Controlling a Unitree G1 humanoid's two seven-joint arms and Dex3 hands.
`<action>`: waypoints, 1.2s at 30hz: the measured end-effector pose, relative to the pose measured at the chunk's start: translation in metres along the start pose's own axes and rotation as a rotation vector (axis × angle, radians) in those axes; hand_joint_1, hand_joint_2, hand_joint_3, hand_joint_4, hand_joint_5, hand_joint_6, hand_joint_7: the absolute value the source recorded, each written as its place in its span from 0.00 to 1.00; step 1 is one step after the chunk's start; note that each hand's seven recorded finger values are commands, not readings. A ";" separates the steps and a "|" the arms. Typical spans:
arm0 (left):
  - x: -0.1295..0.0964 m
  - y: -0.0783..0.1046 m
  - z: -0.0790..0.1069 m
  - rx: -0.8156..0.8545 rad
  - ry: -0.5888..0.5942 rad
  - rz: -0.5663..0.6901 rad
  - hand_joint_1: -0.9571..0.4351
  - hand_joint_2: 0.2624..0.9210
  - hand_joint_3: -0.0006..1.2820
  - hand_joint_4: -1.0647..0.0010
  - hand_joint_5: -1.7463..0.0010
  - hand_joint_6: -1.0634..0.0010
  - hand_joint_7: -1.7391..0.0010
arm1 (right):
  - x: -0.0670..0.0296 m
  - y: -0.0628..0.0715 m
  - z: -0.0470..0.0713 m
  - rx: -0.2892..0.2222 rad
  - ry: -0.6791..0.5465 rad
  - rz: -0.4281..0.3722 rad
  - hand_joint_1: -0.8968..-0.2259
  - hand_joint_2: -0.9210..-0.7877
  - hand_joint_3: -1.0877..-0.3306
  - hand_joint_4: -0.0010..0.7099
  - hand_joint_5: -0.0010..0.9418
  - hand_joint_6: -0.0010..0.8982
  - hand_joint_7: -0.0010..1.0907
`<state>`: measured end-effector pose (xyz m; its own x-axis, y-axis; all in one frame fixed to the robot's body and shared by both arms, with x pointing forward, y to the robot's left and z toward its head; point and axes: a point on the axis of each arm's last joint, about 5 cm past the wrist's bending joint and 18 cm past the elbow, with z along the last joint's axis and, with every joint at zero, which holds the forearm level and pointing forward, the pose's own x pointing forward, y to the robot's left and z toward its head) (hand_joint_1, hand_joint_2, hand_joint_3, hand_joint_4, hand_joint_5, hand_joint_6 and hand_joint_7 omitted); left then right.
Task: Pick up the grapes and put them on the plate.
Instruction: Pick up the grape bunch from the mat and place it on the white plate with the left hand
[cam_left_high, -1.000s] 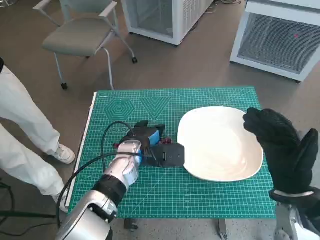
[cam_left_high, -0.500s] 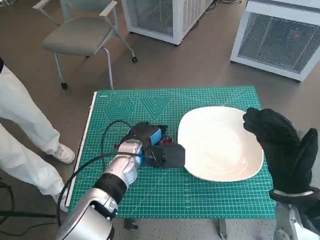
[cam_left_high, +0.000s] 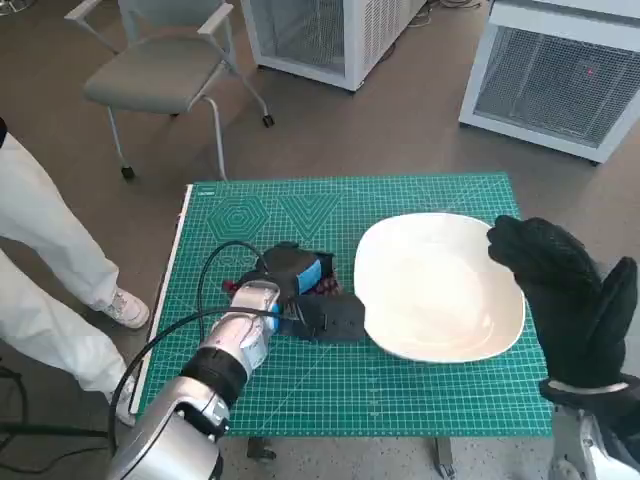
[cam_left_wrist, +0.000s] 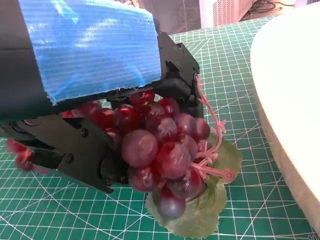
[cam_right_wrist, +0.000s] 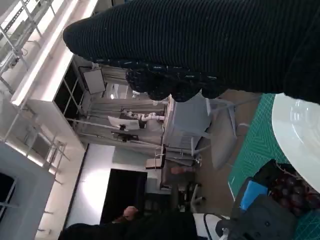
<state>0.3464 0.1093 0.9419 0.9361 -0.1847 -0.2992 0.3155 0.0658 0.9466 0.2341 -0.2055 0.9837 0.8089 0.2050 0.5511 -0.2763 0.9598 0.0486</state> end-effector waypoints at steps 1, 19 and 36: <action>0.000 0.000 0.000 -0.002 0.001 0.000 0.69 0.69 0.48 0.68 0.02 0.44 0.32 | 0.0000 0.000 0.000 0.000 0.000 0.000 0.84 0.00 0.62 0.56 0.93 0.24 0.94; -0.001 0.002 -0.007 -0.033 0.019 0.001 0.69 0.75 0.43 0.70 0.00 0.43 0.36 | 0.0005 0.000 0.000 0.001 -0.001 0.002 0.84 0.00 0.62 0.57 0.93 0.25 0.93; -0.005 0.028 -0.007 -0.069 -0.031 0.082 0.69 0.87 0.29 0.56 0.19 0.53 0.23 | 0.0012 0.001 0.001 0.000 -0.008 0.006 0.84 0.00 0.62 0.57 0.92 0.25 0.93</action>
<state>0.3519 0.1186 0.9691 0.9543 -0.2057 -0.2166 0.2494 0.1492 0.9568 0.2340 -0.2041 0.9855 0.8030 0.2094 0.5580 -0.2814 0.9585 0.0452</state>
